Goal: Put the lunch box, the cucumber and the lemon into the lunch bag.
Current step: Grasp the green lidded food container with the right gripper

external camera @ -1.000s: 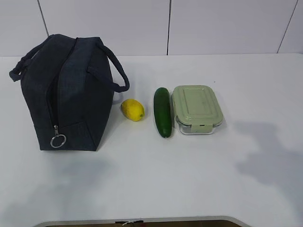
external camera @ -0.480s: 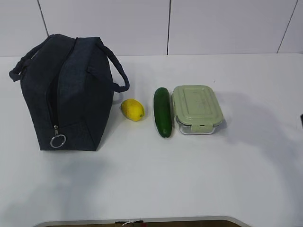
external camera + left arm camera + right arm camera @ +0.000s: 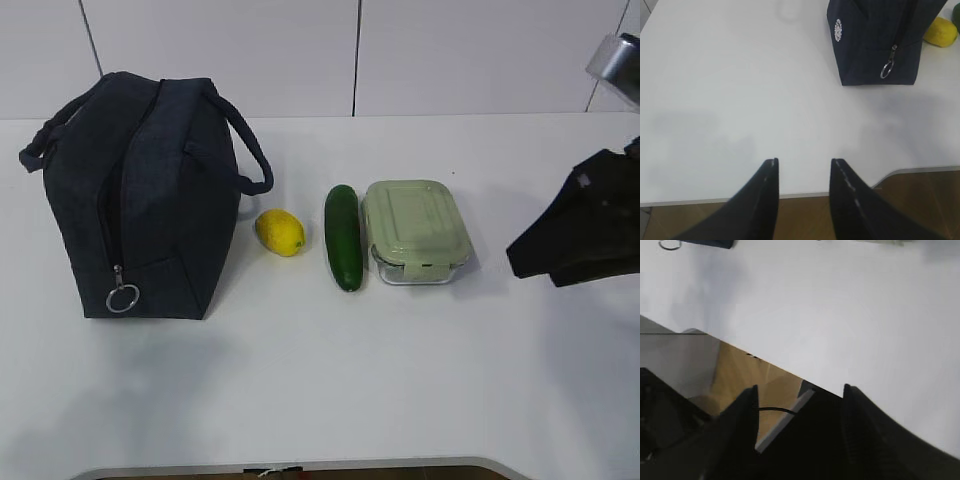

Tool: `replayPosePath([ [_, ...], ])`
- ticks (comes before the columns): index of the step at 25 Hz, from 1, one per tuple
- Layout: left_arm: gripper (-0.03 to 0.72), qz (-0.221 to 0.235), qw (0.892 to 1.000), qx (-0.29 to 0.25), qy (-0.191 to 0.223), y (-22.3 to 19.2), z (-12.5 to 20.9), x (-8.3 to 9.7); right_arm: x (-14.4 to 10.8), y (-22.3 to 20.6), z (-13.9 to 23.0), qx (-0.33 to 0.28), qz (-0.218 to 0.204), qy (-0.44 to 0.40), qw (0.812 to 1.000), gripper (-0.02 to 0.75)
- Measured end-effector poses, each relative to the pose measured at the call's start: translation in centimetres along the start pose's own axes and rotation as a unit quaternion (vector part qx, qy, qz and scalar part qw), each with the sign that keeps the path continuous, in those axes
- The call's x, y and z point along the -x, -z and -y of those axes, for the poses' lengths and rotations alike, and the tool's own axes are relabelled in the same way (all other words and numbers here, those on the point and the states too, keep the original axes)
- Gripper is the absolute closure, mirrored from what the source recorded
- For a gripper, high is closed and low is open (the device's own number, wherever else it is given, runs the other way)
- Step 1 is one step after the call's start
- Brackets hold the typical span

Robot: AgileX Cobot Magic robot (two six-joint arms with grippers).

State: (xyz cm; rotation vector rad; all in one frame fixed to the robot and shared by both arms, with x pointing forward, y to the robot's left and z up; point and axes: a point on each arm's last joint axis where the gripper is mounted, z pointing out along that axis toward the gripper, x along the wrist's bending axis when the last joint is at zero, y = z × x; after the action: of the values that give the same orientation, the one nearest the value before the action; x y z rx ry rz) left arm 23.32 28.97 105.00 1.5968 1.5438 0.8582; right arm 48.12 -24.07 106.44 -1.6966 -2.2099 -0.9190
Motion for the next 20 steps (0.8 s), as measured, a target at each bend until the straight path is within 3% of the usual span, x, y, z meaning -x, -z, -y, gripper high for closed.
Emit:
replayPosePath([
  [6, 0.446, 0.000, 1.000, 0.000, 0.000, 0.0, 0.0, 0.0, 0.3, -1.2, -0.7, -0.018, -0.063, 0.016, 0.998, 0.311],
  [10, 0.446, 0.000, 1.000, 0.000, 0.000, 0.0, 0.0, 0.0, 2.2, 0.2, -2.5, 0.036, -0.086, -0.013, 0.996, 0.311],
  [14, 0.446, 0.000, 1.000, 0.000, 0.000, 0.0, 0.0, 0.0, 4.8, 2.3, -4.3, 0.096, -0.084, -0.043, 0.991, 0.312],
  [20, 0.446, -0.001, 1.000, 0.000, 0.000, 0.0, 0.0, 0.0, 7.1, 2.2, -6.8, 0.104, -0.082, -0.052, 0.990, 0.312],
])
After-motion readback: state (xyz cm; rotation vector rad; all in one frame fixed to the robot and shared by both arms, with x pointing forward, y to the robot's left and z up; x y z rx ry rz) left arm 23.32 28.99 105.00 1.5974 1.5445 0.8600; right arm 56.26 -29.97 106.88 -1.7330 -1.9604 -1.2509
